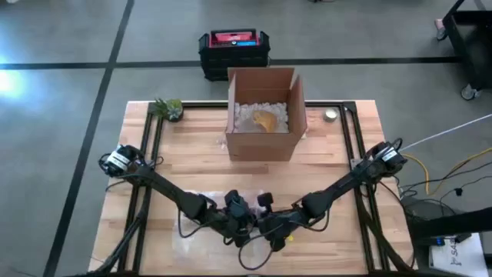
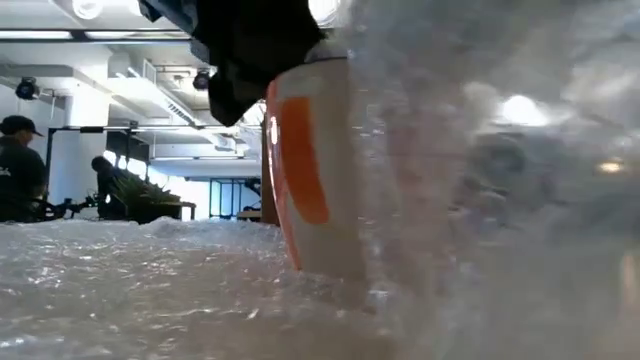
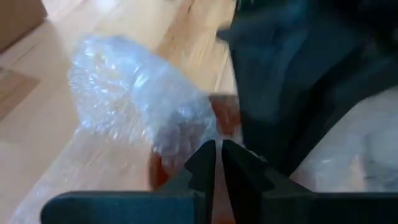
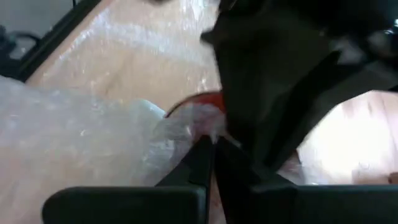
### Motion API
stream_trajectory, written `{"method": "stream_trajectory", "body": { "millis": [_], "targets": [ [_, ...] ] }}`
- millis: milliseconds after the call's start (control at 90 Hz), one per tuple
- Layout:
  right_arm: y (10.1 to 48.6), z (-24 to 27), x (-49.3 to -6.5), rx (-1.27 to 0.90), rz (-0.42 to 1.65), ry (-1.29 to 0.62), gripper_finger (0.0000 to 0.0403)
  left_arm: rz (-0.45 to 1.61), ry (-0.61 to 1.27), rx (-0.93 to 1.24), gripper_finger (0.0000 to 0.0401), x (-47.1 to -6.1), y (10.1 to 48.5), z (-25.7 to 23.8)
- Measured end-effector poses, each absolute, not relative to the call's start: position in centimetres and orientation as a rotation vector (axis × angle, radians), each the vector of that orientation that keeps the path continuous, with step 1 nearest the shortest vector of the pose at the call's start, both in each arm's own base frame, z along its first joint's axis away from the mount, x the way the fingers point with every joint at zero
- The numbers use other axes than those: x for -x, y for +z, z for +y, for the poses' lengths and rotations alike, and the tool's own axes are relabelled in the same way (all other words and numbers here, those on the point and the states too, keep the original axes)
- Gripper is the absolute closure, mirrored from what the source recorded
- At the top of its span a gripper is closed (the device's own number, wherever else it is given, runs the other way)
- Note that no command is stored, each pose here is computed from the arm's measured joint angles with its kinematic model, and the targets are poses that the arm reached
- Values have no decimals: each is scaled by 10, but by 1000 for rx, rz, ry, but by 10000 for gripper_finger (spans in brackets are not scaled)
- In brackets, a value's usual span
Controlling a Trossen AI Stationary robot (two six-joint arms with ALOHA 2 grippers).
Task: Wrap mug
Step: Wrap the orange mug with the transparent bubble wrap
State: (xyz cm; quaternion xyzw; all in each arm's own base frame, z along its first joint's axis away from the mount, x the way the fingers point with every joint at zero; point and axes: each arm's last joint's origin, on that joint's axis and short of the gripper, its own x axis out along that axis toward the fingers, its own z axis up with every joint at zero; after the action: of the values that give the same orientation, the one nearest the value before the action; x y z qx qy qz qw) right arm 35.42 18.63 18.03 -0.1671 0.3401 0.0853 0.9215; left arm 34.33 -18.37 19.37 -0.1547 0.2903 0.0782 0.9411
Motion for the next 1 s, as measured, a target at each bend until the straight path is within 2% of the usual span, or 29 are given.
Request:
{"method": "stream_trajectory", "body": {
  "millis": [111,333,578,667,811,1000],
  "targets": [
    [195,186,-359,335,711,163,376,601,166,308,381,-341,190,-183],
    [230,187,-361,405,840,155,301,614,174,322,381,-339,187,-182],
    [252,176,-318,429,1121,113,253,597,169,334,381,-341,189,-183],
    [247,174,-298,414,1154,104,246,591,167,338,381,-341,189,-183],
    [221,177,-277,389,1091,137,249,576,164,341,381,-342,190,-183],
    [194,188,-281,321,840,206,288,564,163,345,381,-343,191,-184]
  ]
}}
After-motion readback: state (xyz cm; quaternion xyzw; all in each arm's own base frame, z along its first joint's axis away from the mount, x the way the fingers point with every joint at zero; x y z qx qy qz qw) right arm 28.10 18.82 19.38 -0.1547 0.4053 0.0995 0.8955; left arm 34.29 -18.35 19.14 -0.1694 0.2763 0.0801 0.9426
